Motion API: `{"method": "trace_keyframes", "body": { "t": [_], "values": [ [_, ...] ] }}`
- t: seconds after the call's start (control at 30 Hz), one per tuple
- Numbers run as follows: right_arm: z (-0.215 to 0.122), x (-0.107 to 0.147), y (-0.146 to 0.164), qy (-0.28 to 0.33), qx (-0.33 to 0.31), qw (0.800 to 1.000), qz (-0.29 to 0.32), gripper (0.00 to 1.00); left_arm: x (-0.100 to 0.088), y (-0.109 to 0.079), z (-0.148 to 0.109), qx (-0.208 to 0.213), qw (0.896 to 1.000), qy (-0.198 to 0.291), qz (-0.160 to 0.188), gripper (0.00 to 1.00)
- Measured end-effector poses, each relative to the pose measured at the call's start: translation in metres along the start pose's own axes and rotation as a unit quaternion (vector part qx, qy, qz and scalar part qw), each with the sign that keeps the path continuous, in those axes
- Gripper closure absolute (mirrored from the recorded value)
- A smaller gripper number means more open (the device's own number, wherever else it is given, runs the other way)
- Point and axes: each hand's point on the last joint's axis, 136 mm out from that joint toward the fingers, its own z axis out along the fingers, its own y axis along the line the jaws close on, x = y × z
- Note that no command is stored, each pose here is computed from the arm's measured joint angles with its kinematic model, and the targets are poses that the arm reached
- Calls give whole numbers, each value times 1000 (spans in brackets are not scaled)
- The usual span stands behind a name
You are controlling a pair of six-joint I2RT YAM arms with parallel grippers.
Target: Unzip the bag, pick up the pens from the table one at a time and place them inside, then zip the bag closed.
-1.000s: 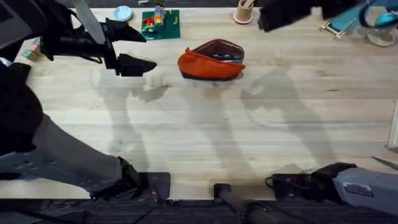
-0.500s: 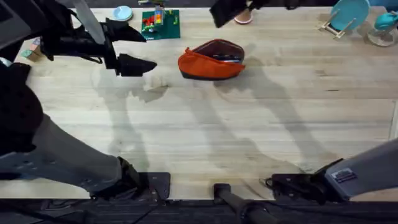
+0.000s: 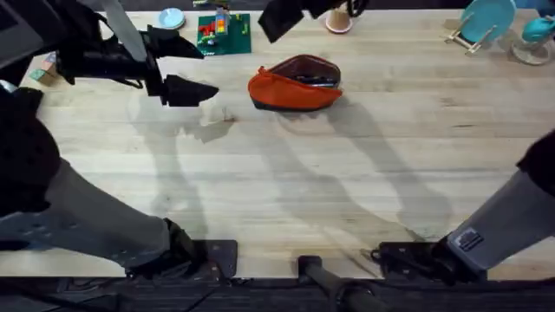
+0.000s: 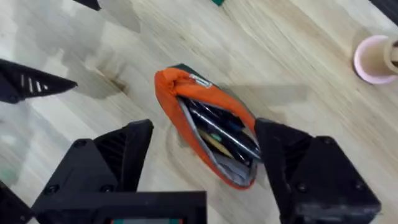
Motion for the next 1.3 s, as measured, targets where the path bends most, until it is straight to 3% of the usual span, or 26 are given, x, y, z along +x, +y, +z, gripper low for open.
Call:
{"method": "trace_keyframes", "body": {
  "t": [0.3,0.4,0.77,1.3],
  "values": [
    [22,-10,19,-8,-11,1000,-19,44,0,0,0,0,1000,0,0,8],
    [32,-7,23,1,-15,1000,-21,86,0,0,0,0,1000,0,0,8],
    [85,12,29,51,-24,998,-15,100,0,0,0,0,1000,0,0,7],
    [113,15,35,61,-26,998,15,224,0,0,0,0,1000,0,0,6]
  ]
}}
